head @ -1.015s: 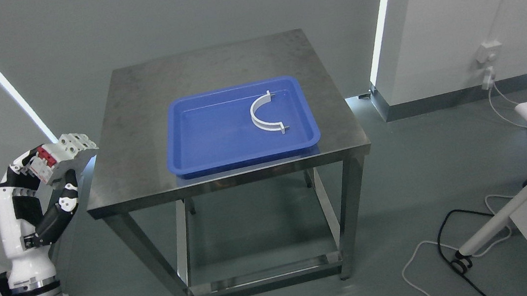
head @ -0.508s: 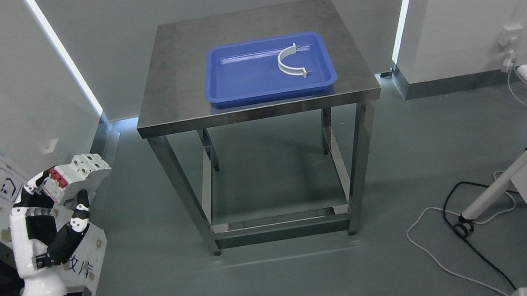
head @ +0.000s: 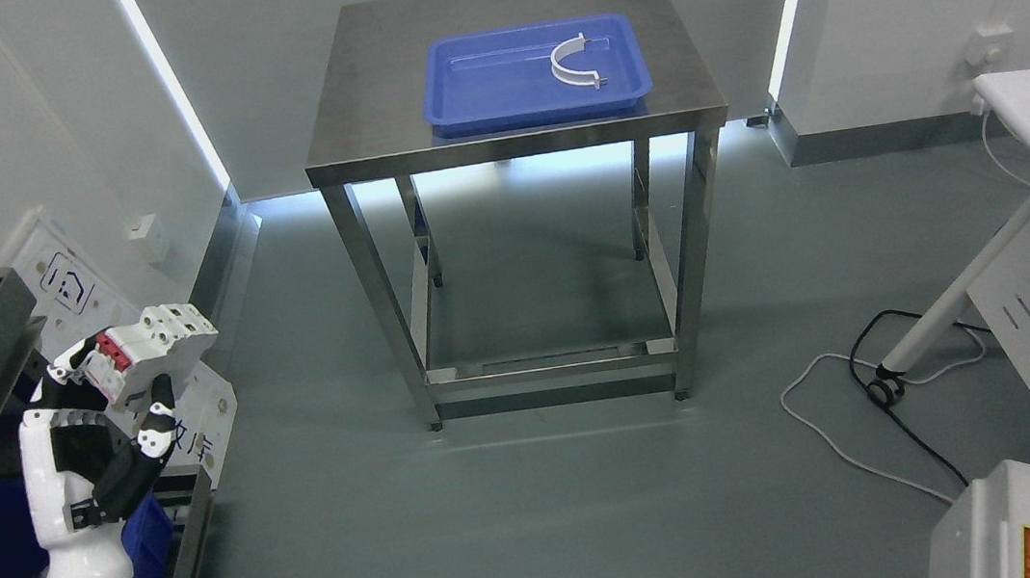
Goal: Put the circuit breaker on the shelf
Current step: 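Carry the breaker in the left hand while driving toward the bin shelf, then extend the left hand over an empty blue bin on the shelf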
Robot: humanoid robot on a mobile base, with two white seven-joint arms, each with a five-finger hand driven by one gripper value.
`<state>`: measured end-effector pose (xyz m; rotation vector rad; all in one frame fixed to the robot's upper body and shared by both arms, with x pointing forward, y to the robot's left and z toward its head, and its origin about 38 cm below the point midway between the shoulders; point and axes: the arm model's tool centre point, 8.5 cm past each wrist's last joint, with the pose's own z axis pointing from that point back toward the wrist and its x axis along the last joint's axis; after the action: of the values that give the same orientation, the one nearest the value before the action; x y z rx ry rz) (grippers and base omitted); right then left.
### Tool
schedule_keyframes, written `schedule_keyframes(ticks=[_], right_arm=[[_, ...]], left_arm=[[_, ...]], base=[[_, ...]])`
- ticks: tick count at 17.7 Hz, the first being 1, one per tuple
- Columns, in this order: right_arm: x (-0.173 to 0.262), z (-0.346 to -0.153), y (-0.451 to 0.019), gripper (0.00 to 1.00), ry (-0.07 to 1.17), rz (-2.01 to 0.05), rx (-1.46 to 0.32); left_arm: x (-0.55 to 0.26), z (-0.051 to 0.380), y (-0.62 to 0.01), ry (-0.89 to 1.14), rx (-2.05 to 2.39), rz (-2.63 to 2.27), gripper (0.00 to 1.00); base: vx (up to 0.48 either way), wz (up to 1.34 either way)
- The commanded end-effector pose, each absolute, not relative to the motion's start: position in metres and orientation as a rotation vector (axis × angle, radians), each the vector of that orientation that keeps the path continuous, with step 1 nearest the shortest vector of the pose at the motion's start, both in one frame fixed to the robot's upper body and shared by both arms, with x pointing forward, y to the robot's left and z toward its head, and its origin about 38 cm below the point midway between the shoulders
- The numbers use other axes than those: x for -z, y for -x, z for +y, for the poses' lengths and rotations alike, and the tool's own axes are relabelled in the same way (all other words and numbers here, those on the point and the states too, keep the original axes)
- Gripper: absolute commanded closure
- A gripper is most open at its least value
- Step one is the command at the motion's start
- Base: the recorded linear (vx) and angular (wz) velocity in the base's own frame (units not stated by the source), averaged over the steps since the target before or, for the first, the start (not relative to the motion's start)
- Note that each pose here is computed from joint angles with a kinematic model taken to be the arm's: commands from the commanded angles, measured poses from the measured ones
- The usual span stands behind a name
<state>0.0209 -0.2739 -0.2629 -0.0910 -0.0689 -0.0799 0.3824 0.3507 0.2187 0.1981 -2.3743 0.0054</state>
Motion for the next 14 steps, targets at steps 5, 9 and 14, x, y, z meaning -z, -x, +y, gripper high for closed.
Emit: schedule_keyframes(ticks=[5,9,14], right_arm=[[0.262,-0.285,-0.02,0.0,0.108,-0.069,0.078],[0.262,-0.285,-0.021,0.0,0.108,-0.07,0.078],[0.262,-0.285,-0.021,0.0,0.108,-0.07,0.078]], left_arm=[[-0.228,0.349,-0.379,-0.198,0.023,-2.396,0.87],[-0.24,0.335,-0.377,-0.17,0.064,-2.437,0.87],[-0.281,0.303,-0.386,-0.085,0.142,-2.547,0.87]], base=[[-0.309,0.09],[-0.275,0.43],[-0.224,1.14]])
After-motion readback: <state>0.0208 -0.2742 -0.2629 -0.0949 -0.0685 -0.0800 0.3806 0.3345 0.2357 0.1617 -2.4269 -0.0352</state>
